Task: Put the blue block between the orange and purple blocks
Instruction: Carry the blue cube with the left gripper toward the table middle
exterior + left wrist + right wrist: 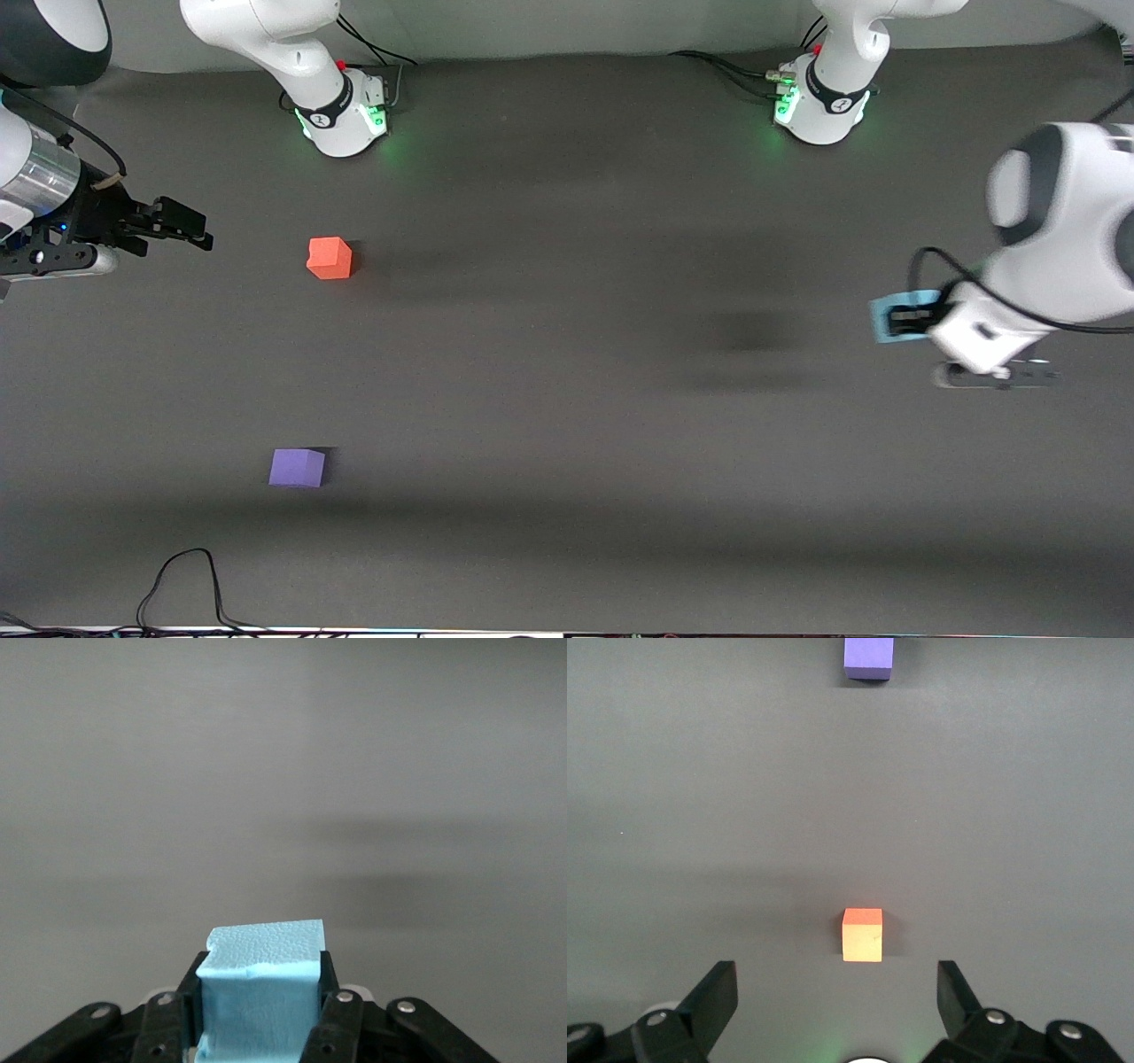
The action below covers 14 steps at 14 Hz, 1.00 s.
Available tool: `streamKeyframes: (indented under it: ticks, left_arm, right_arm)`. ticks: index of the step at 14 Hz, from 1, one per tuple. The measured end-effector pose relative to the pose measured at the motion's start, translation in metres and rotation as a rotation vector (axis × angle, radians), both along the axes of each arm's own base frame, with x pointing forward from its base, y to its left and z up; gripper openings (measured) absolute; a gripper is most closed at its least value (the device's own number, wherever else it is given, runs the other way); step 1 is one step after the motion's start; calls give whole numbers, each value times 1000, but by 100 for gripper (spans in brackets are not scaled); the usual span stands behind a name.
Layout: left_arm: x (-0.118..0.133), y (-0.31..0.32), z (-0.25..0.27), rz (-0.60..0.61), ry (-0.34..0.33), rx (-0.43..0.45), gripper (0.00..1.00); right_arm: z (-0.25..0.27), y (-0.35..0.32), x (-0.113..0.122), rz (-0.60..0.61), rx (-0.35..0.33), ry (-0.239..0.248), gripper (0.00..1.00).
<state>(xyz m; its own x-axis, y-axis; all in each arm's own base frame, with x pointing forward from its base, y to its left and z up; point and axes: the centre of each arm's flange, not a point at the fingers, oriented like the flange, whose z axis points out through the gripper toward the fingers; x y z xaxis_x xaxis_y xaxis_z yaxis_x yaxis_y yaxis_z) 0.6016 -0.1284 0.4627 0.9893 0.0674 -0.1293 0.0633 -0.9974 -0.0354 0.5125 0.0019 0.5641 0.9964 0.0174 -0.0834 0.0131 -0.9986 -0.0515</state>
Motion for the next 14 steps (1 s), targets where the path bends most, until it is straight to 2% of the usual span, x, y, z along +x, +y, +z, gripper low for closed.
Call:
streamKeyframes:
  ticks: [4,7,11,14]
  left_arm:
    - [-44,-201,-24,135,-46,33,50]
    - [-68,-321,-61,181,-97,5,50]
    - [-102,-426,-149,133,-162,-72,50]
    - [-135,-462,-230,58,-172,-61,50]
  right_arm:
    - [-1,0,0,0,0,1,100]
    - [-1,0,0,0,0,1,100]
    - [-2,0,1,0,0,3,100]
    - [-4,0,1,0,-1,7,100]
